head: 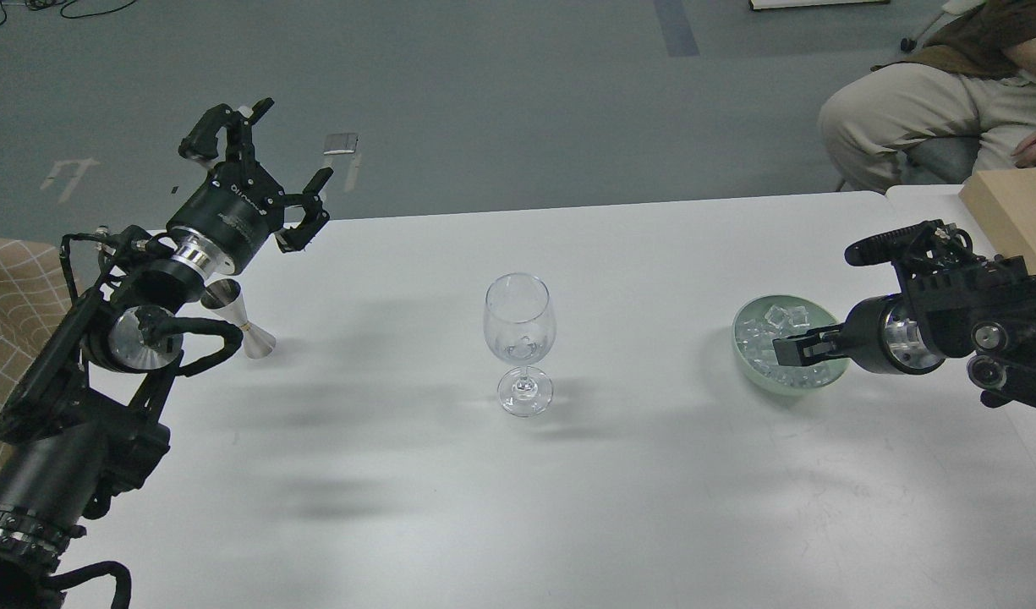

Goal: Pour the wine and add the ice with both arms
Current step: 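Close the right gripper on an ice cube in the bowl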

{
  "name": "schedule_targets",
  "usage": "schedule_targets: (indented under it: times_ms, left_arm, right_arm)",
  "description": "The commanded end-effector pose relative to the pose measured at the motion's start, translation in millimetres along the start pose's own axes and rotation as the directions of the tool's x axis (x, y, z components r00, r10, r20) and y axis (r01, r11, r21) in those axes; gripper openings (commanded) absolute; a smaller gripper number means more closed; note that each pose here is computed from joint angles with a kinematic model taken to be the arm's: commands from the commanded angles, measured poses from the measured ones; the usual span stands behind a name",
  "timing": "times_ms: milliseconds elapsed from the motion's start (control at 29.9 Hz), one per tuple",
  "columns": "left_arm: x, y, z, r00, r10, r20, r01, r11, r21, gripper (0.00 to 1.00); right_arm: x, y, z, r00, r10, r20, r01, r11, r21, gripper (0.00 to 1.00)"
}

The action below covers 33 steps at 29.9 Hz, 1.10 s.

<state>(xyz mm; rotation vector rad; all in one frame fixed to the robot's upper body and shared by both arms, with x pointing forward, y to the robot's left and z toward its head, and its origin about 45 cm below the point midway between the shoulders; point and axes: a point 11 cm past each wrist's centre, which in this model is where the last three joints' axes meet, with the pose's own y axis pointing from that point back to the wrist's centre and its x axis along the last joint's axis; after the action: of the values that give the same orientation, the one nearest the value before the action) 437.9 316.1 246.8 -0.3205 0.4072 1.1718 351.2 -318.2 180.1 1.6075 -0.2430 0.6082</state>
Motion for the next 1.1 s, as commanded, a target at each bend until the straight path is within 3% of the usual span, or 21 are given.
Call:
schedule_targets:
  times_ms: [0,1070]
  left_arm:
    - [0,0,0,1.000,0.001,0.000,-0.001,1.000,-0.001,0.98]
    - [1,0,0,1.000,0.001,-0.001,-0.001,1.000,-0.002,0.98]
  right_arm:
    - [2,-4,-3,1.000,0.000,0.000,0.000,1.000,0.003,0.74]
    - [2,-15,-13,1.000,-0.026,0.005,0.026,0.999,0.026,0.62]
